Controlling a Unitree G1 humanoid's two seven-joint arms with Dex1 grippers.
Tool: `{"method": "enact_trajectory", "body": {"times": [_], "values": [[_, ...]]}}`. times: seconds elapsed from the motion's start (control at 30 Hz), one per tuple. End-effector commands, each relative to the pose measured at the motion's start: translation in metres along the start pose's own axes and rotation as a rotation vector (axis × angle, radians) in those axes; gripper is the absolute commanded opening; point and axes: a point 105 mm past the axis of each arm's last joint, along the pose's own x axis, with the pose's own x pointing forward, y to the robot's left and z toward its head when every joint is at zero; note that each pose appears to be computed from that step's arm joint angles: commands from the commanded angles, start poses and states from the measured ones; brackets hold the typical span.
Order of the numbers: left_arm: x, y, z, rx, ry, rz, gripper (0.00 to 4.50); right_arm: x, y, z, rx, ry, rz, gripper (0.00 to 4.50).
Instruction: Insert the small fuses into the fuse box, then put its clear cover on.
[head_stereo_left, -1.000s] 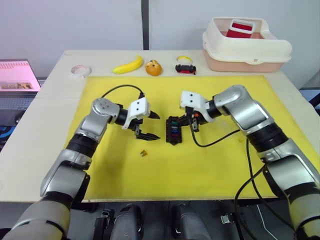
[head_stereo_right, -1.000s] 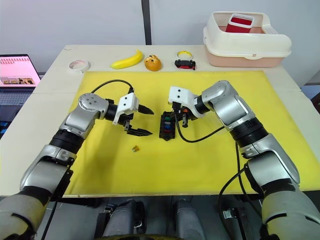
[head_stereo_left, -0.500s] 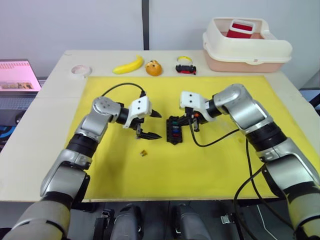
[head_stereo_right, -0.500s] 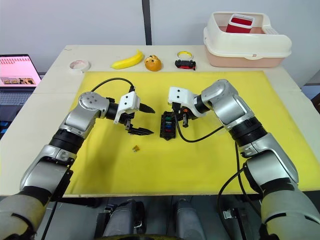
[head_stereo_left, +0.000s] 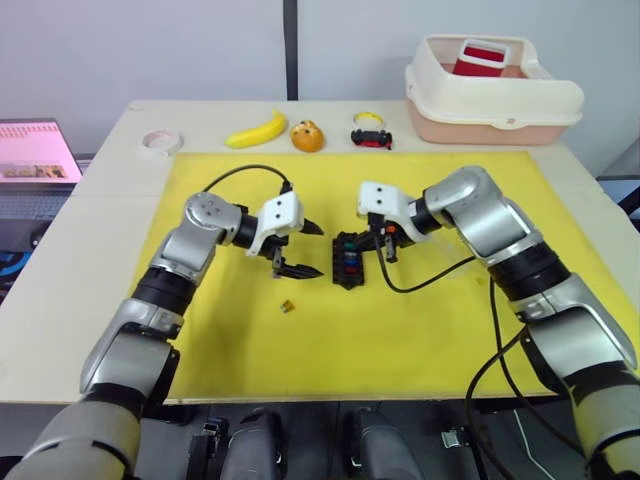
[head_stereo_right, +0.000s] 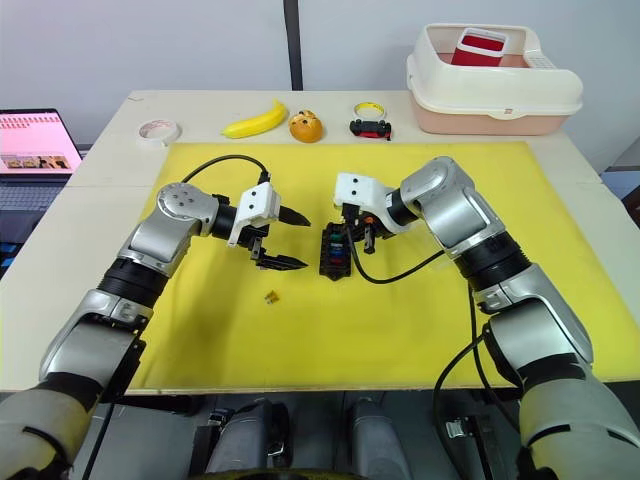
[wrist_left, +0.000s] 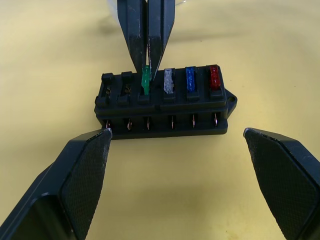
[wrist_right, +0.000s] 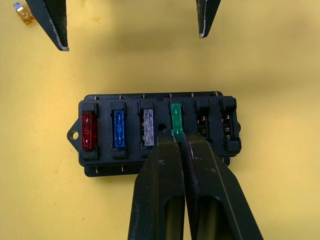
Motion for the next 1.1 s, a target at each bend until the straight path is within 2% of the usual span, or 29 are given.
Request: {"method": "enact_trajectory", "body": {"times": [0.03, 0.97, 1.07, 1.1], "values": [[-0.0042, 0.0024, 0.0096, 0.033, -0.019, 0.012, 4.44, -0.0017, -0.0024, 0.0001, -0.002, 0.016, -0.018, 0.00], [-0.0030, 0.0014, 0.0075, 0.020, -0.018, 0.009, 4.44, -0.0068, -0.0071, 0.0057, 0.005, 0.006, -0.044, 0.00], [-0.0026, 0.0003, 0.0058, 0.021, -0.016, 0.006, 4.50, -0.0069, -0.0061, 0.0061, 0.004, 0.003, -0.038, 0.89], [-0.0026, 0.0003, 0.0058, 0.019, -0.016, 0.004, 4.50, -0.0073, -0.0061, 0.0069, 0.008, -0.001, -0.038, 1.33]]}}
